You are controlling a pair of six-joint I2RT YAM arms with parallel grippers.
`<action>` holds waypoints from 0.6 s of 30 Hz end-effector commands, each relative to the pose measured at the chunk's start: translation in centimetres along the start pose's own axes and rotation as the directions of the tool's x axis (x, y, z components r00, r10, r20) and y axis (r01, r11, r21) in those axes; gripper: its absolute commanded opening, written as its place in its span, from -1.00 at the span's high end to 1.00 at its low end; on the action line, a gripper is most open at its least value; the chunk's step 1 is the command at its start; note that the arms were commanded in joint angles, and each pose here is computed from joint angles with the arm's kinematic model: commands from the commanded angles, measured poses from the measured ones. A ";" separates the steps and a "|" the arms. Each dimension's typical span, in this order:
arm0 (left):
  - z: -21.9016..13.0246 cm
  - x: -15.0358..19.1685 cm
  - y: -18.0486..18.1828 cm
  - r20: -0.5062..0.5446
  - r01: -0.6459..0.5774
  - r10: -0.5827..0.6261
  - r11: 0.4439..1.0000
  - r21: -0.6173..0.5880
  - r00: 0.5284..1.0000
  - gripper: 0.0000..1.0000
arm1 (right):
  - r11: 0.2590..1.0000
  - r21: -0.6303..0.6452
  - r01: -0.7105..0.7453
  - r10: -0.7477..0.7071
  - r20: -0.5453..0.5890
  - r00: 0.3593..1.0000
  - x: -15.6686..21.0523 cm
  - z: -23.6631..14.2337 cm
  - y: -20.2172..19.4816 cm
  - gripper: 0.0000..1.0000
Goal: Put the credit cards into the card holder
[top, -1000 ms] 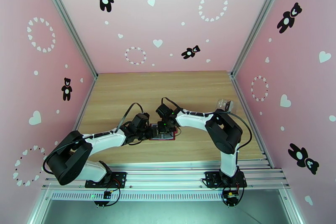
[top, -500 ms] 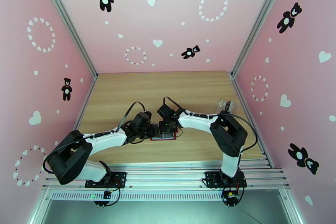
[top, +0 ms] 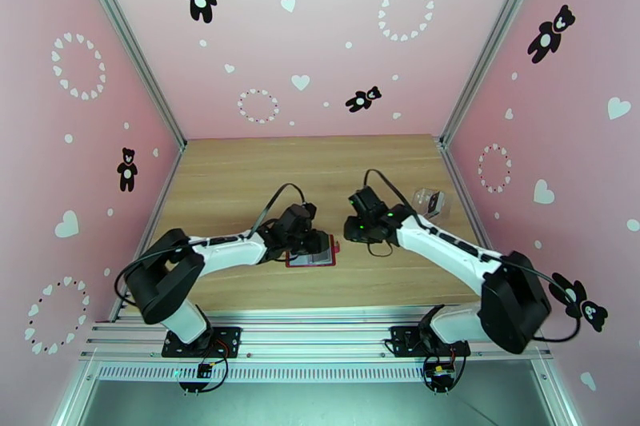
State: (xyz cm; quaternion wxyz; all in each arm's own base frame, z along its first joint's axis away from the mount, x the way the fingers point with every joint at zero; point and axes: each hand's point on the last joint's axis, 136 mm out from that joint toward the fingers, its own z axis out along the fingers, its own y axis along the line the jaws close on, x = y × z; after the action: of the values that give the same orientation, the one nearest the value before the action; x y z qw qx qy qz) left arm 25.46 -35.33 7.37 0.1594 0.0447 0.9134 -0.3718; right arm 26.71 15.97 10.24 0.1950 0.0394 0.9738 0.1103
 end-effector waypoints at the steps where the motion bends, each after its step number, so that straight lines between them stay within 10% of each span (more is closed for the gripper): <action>1: -1.2 -0.4 -1.4 0.018 -0.042 0.042 0.999 0.011 0.999 0.24 | 0.995 0.098 0.000 0.000 0.000 1.000 0.3 -1.1 -3.9 0.16; 18: -10.0 1.4 6.0 0.148 -0.027 0.060 0.976 -0.217 0.987 0.12 | 0.837 0.521 -0.167 0.171 0.042 0.984 -9.7 -4.1 -19.9 -0.45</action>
State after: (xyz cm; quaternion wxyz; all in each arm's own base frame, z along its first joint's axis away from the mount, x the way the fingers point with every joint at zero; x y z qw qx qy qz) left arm 22.96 -26.13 10.57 0.2365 0.0269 0.9240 -0.2992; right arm 34.26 -3.15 13.62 0.2013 0.1778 0.9563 -0.1157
